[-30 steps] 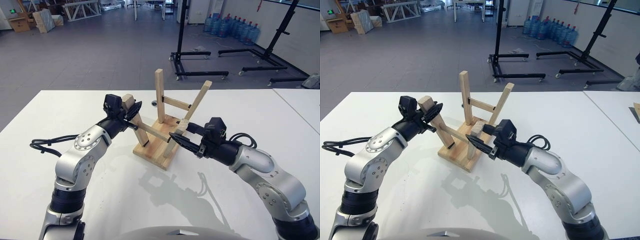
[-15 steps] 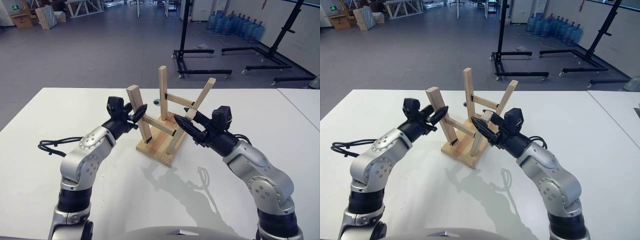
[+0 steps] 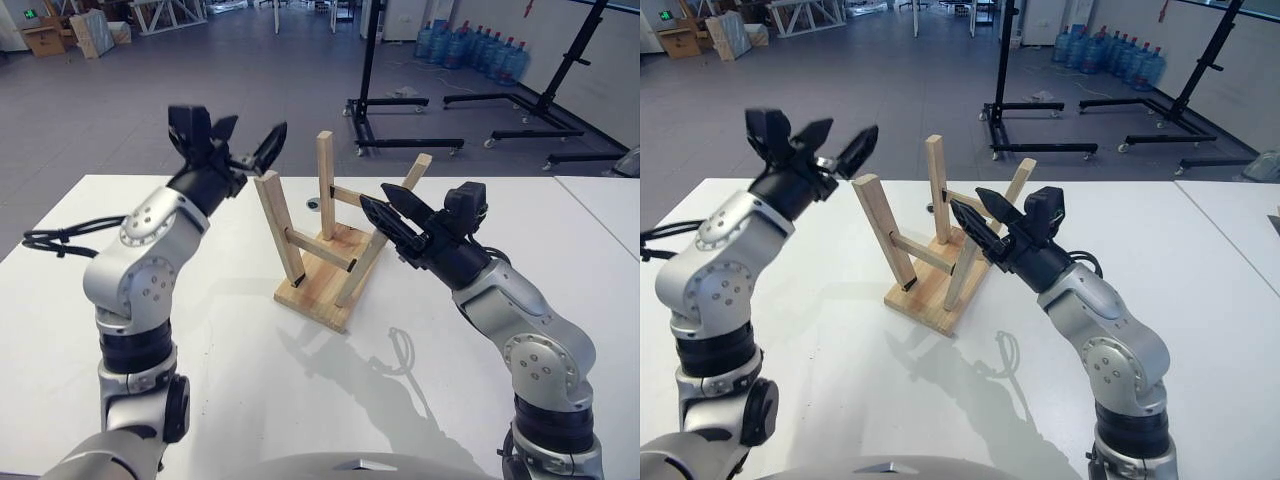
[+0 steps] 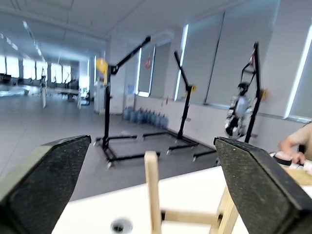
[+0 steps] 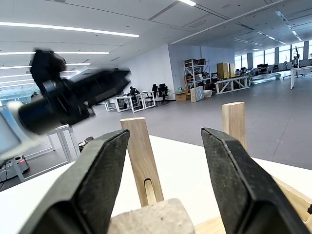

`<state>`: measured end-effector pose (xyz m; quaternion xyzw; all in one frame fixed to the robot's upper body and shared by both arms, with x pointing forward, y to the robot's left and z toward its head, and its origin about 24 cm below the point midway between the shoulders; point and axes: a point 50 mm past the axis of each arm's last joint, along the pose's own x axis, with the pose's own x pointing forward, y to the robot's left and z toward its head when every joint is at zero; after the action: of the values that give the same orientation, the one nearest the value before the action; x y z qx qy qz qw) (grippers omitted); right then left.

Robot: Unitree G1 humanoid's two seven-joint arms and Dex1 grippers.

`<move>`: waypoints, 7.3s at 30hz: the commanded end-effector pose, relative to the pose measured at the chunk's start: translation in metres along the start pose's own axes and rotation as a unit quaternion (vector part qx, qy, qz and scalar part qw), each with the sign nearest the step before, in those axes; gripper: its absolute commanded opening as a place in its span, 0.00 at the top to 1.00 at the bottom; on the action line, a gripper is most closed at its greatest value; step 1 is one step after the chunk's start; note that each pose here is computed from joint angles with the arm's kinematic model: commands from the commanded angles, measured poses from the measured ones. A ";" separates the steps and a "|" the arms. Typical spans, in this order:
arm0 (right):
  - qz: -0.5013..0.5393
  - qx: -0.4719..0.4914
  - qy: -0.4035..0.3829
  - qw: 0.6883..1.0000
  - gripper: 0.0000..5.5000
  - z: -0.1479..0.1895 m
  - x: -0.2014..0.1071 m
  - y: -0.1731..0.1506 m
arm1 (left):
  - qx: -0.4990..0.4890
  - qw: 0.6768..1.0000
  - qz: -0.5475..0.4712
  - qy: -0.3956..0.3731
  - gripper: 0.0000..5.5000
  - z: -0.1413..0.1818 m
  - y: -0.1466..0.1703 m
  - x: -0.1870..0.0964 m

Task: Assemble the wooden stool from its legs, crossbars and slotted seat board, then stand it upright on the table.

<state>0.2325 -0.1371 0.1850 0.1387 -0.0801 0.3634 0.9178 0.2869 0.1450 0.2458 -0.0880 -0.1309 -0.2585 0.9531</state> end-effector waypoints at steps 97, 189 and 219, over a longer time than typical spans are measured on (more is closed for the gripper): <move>0.034 0.045 0.288 0.956 0.51 -0.082 -0.065 -0.033 | -0.003 0.905 -0.172 0.388 0.16 -0.111 0.111 -0.137; -0.014 0.272 0.218 0.937 1.00 -0.125 -0.076 0.011 | 0.059 0.958 -0.088 0.266 0.40 -0.142 -0.042 -0.077; -0.102 0.154 0.204 0.961 1.00 -0.069 -0.110 -0.086 | -0.116 0.943 -0.194 0.243 0.74 -0.114 0.025 -0.095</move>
<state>0.2051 -0.2313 0.0666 0.2314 0.1936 0.3086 0.9021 0.2417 0.1801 0.0995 -0.0999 0.1254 -0.4591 0.8738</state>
